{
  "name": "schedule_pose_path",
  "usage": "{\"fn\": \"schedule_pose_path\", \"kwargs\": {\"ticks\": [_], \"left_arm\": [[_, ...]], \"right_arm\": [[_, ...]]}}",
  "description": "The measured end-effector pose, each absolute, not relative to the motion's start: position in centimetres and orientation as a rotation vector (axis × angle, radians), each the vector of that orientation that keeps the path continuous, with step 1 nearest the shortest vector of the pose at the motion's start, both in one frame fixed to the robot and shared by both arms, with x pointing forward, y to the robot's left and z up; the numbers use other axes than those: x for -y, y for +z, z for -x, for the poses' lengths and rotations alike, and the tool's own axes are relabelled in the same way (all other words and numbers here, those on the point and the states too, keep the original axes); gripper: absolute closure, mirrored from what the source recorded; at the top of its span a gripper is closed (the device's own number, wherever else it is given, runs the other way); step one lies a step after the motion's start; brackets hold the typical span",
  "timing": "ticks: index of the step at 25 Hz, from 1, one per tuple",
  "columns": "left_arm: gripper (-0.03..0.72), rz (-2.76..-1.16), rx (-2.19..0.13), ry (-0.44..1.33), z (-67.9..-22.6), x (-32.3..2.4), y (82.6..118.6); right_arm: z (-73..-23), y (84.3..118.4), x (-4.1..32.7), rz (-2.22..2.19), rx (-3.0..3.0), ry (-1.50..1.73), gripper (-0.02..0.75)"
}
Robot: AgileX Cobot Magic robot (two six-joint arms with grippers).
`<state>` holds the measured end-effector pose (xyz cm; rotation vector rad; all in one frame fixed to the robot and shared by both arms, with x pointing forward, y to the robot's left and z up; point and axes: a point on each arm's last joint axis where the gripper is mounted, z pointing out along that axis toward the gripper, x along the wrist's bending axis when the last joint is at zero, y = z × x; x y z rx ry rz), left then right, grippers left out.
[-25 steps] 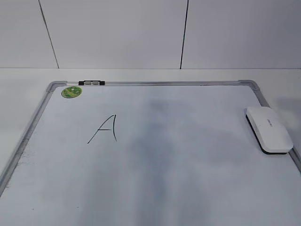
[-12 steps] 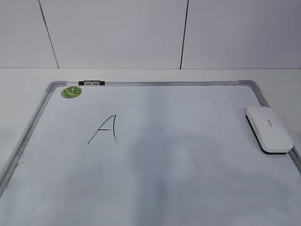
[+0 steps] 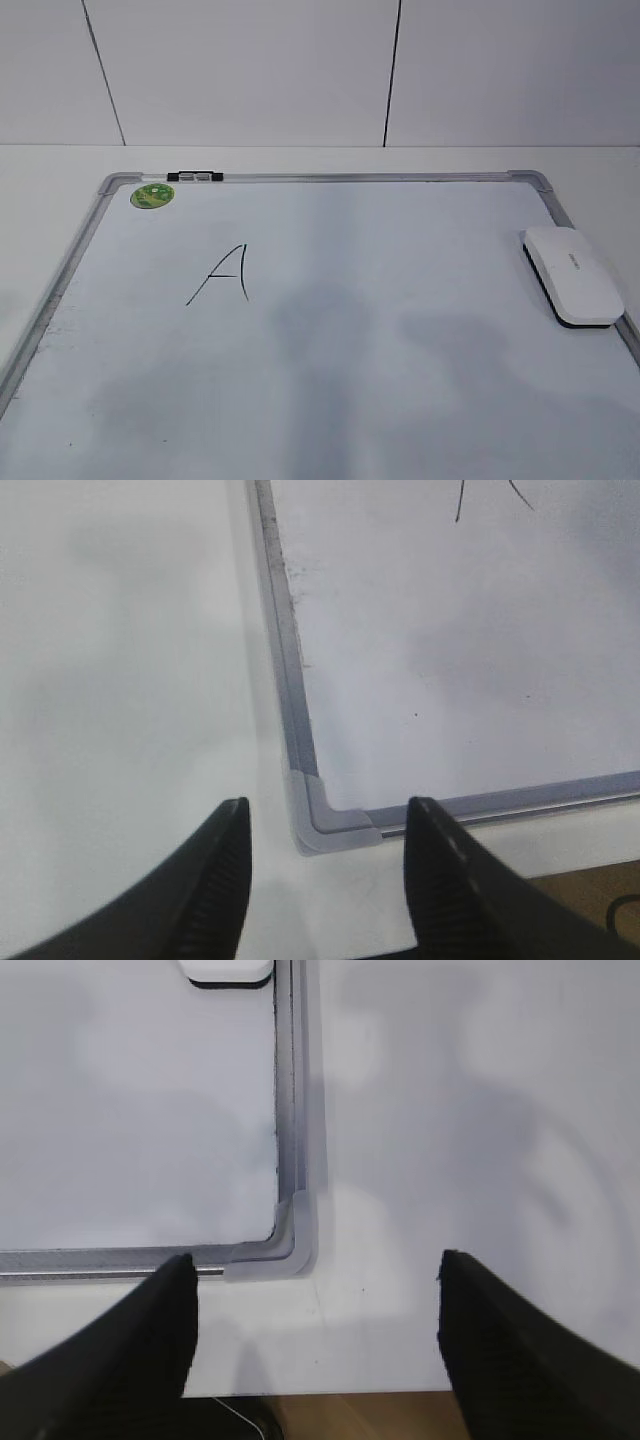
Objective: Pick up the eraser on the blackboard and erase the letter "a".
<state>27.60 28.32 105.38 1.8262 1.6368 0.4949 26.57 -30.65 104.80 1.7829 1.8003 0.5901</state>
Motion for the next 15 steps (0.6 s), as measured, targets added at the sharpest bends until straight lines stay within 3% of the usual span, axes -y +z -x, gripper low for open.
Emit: {"fn": "schedule_pose_path", "kwargs": {"ticks": [15], "left_arm": [[0.327, -1.822, -1.630, 0.511, -28.02, -28.38, 104.59]], "right_arm": [[-27.19, 104.32, 30.63, -1.740, -1.782, 0.617, 0.146]]}}
